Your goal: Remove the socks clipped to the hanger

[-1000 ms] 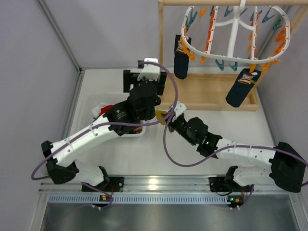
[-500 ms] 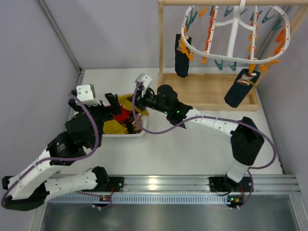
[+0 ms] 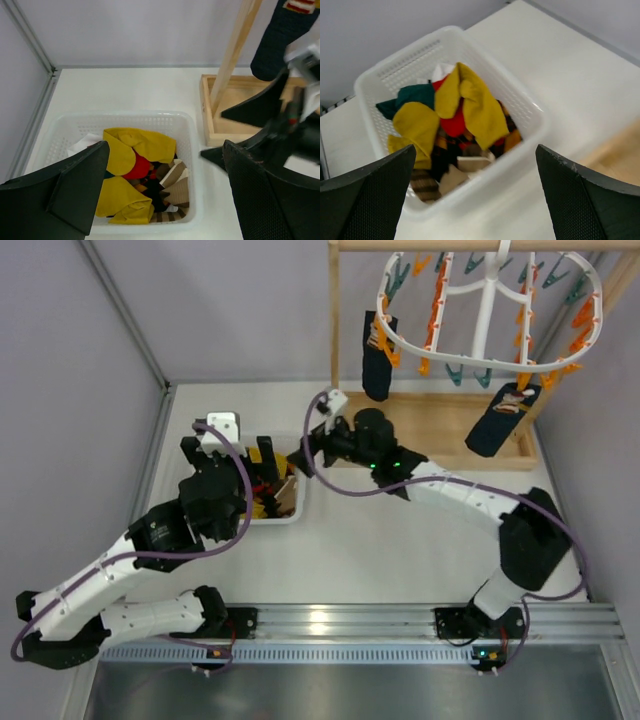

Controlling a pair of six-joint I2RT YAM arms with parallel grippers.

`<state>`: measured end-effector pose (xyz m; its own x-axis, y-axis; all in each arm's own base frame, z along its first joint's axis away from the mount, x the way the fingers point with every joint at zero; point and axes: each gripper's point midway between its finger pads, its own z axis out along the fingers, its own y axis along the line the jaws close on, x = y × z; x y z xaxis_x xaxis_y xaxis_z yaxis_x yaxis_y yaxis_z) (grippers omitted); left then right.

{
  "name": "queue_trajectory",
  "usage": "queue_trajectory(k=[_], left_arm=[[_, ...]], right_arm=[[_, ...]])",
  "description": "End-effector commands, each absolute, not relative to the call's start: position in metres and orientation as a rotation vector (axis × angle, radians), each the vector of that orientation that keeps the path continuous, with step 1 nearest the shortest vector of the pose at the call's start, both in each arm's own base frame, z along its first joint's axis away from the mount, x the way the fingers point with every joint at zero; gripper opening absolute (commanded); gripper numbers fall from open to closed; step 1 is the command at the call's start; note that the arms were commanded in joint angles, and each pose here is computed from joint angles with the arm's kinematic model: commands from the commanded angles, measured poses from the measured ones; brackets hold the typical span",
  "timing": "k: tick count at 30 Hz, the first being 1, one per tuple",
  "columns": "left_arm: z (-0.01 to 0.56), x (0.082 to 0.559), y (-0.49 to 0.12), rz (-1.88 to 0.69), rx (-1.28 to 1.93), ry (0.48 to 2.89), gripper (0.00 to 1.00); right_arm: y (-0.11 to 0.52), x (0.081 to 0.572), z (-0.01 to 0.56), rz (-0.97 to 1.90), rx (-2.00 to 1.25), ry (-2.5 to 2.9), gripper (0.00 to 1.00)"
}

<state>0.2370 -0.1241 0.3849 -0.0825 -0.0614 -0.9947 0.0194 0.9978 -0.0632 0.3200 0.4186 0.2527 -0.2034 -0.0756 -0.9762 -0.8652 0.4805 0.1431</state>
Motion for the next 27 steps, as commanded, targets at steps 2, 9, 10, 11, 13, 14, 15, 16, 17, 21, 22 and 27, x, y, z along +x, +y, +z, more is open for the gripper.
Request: queue_trajectory(k=[2, 9, 10, 11, 13, 14, 15, 16, 17, 21, 22, 27], left_arm=[[0.384, 0.236, -0.149, -0.190, 0.021, 1.669, 0.98], [0.356, 0.232, -0.209, -0.368, 0.210, 1.760, 0.98], [0.350, 0.230, -0.214, -0.384, 0.233, 1.774, 0.98], [0.344, 0.227, -0.221, -0.417, 0.264, 1.791, 0.98], [0.336, 0.224, -0.225, -0.431, 0.284, 1.806, 0.98], [0.334, 0.222, -0.226, -0.441, 0.294, 1.811, 0.98], [0.326, 0.220, -0.227, -0.438, 0.313, 1.829, 0.98], [0.323, 0.220, -0.225, -0.433, 0.316, 1.838, 0.98], [0.322, 0.219, -0.224, -0.433, 0.319, 1.844, 0.98], [0.308, 0.214, -0.216, -0.387, 0.356, 1.891, 0.98], [0.306, 0.213, -0.215, -0.381, 0.365, 1.899, 0.98], [0.290, 0.209, -0.212, -0.357, 0.411, 1.931, 0.98]], right_arm=[[0.306, 0.329, 0.312, 0.764, -0.578, 1.614, 0.99], [0.160, 0.312, 0.254, 0.246, -0.293, 1.847, 0.99], [0.144, 0.311, 0.253, 0.206, -0.239, 1.849, 0.99], [0.126, 0.305, 0.253, 0.177, -0.177, 1.859, 0.99], [0.095, 0.306, 0.246, 0.150, -0.021, 1.886, 0.99], [0.084, 0.304, 0.249, 0.145, 0.032, 1.866, 0.99], [0.070, 0.302, 0.237, 0.115, 0.124, 1.877, 0.99], [0.049, 0.303, 0.233, 0.070, 0.205, 1.866, 1.00], [0.036, 0.300, 0.234, 0.049, 0.266, 1.840, 0.99], [-0.010, 0.295, 0.222, -0.033, 0.476, 1.728, 1.00], [-0.023, 0.295, 0.224, -0.056, 0.509, 1.696, 0.99], [-0.034, 0.311, 0.233, -0.063, 0.433, 1.635, 0.99]])
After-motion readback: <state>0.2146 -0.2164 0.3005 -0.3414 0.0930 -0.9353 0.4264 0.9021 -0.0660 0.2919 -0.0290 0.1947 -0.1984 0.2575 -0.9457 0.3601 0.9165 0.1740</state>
